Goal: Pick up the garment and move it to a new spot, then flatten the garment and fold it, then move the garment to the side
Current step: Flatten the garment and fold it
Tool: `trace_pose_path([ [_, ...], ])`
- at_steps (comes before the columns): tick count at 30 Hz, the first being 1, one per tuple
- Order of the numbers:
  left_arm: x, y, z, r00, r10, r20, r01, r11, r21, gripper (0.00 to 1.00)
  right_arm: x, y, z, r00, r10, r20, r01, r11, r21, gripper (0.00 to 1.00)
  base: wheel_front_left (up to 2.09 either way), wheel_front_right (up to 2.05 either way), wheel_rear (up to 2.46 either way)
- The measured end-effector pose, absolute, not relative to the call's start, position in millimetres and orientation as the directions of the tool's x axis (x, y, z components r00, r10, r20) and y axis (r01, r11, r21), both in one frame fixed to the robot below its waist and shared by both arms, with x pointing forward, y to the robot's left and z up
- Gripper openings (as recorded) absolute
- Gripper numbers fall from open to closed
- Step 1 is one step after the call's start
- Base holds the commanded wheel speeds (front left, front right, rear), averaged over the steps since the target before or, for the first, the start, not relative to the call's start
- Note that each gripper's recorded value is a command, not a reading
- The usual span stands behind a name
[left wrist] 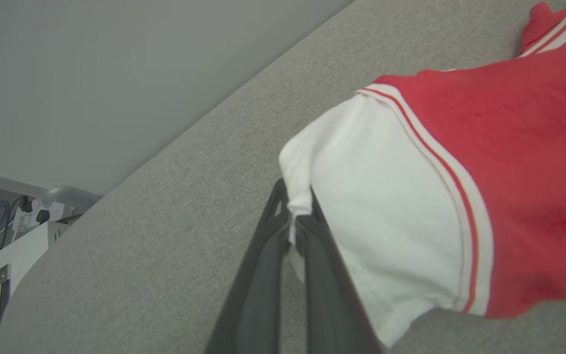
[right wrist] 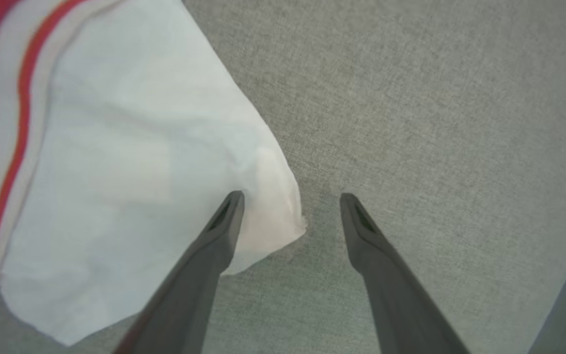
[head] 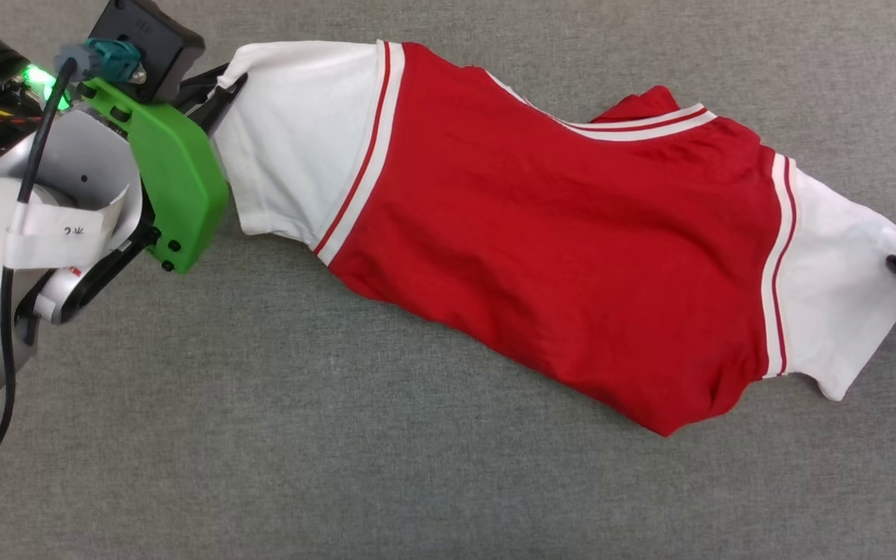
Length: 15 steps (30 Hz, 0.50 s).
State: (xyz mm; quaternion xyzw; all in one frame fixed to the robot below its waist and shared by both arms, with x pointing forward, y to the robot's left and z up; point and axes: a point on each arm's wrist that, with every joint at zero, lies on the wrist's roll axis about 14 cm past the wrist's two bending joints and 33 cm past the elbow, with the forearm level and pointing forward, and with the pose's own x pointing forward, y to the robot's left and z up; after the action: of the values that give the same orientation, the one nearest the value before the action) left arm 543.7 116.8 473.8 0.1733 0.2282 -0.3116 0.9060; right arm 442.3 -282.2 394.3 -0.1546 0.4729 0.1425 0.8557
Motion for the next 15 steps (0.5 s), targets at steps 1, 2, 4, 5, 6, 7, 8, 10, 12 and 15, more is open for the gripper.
trace_pose_path([
  [1, 544, 117, 472, 0.701, -0.484, -0.523, 0.643, 0.746, 0.172, 0.0, 442, -281, 387, 0.496, 0.098, -0.863, -0.388, 0.914, -0.12, 1.0, 0.0, 0.0, 0.0],
  [2, 545, 117, 470, 0.7, -0.484, -0.525, 0.643, 0.747, 0.17, 0.0, 439, -279, 377, 0.471, 0.101, -0.876, -0.393, 0.914, -0.106, 1.0, 0.0, 0.0, 0.0],
  [4, 546, 118, 466, 0.698, -0.482, -0.529, 0.643, 0.748, 0.167, 0.0, 439, -277, 365, 0.452, 0.104, -0.886, -0.389, 0.917, -0.091, 1.0, 0.0, 0.0, 0.0],
  [5, 547, 118, 463, 0.697, -0.482, -0.531, 0.643, 0.748, 0.166, 0.0, 440, -278, 360, 0.444, 0.101, -0.89, -0.388, 0.917, -0.09, 1.0, 0.0, 0.0, 0.0],
  [6, 548, 118, 461, 0.697, -0.481, -0.531, 0.642, 0.749, 0.164, 0.0, 440, -278, 354, 0.435, 0.102, -0.895, -0.385, 0.919, -0.082, 1.0, 0.0, 0.0, 0.0],
  [7, 549, 118, 459, 0.696, -0.481, -0.533, 0.641, 0.751, 0.161, 0.0, 440, -277, 350, 0.428, 0.107, -0.898, -0.386, 0.919, -0.075, 1.0, 0.0, 0.0, 0.0],
  [8, 549, 118, 456, 0.694, -0.481, -0.535, 0.641, 0.751, 0.157, 0.0, 439, -274, 346, 0.419, 0.114, -0.901, -0.393, 0.917, -0.067, 1.0, 0.0, 0.0, 0.0],
  [10, 549, 118, 454, 0.693, -0.479, -0.538, 0.64, 0.753, 0.154, 0.0, 439, -272, 342, 0.41, 0.122, -0.904, -0.4, 0.915, -0.058, 1.0, 0.0, 0.0, 0.0],
  [12, 550, 119, 455, 0.697, -0.477, -0.536, 0.637, 0.755, 0.157, 0.0, 438, -272, 343, 0.414, 0.131, -0.901, -0.393, 0.918, -0.047, 0.47, 0.0, 0.0, 0.0],
  [15, 551, 120, 458, 0.704, -0.473, -0.529, 0.633, 0.757, 0.165, 0.0, 439, -271, 346, 0.442, 0.146, -0.885, -0.385, 0.922, -0.04, 0.0, 0.0, 0.0, 0.0],
])
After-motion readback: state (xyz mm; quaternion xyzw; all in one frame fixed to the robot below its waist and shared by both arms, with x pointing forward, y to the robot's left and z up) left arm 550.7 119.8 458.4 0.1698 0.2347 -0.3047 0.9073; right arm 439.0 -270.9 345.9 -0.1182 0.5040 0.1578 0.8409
